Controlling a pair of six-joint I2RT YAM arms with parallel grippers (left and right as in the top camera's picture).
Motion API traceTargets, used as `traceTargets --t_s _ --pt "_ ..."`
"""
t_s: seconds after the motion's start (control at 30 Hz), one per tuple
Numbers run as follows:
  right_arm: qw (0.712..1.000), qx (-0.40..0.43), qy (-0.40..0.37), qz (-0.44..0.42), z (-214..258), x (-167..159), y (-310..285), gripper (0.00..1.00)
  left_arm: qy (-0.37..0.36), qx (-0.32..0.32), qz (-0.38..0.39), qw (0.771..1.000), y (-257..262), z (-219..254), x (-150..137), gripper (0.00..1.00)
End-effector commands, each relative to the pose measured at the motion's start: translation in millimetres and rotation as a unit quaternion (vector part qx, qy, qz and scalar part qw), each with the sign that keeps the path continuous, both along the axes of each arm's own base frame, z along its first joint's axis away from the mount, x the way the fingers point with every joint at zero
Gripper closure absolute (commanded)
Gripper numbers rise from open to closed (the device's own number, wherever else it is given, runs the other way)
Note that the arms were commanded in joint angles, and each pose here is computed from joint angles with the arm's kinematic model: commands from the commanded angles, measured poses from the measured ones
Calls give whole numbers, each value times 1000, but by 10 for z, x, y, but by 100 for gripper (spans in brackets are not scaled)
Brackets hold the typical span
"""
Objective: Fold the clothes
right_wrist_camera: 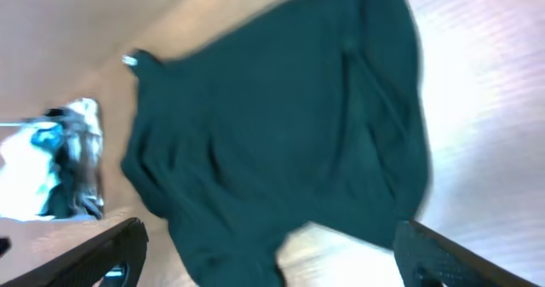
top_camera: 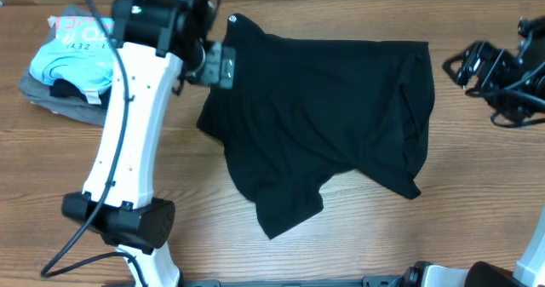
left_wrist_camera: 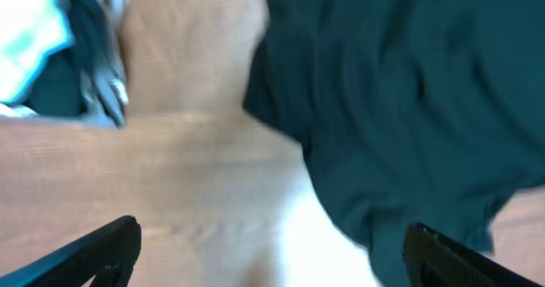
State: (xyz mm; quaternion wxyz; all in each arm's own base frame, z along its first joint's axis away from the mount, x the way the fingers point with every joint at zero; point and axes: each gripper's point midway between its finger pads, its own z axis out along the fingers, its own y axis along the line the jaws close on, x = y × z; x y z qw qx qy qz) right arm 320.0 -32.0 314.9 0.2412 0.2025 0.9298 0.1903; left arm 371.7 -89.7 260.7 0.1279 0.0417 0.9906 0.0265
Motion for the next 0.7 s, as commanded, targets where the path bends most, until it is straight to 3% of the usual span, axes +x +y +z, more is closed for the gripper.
traceTargets --t_s 0.0,0.17,0.33,0.47,0.67 --pt "997 -46 61 -25 -277 -156 -180 6 54 10 -21 998 -256 -328 -165 0" --pt "992 -29 122 -21 -855 -215 -165 7 81 20 -45 995 -570 -792 -280 0" --pt "985 -11 166 -35 -1677 -265 -151 27 123 -3 -57 991 -790 -1457 -476 0" --pt "975 -28 195 -107 -2118 -351 -288 39 140 1 -49 989 -740 -1893 -590 0" --pt "967 -55 208 -137 -2553 -431 -212 39 168 -11 -54 984 -695 -2393 -846 0"
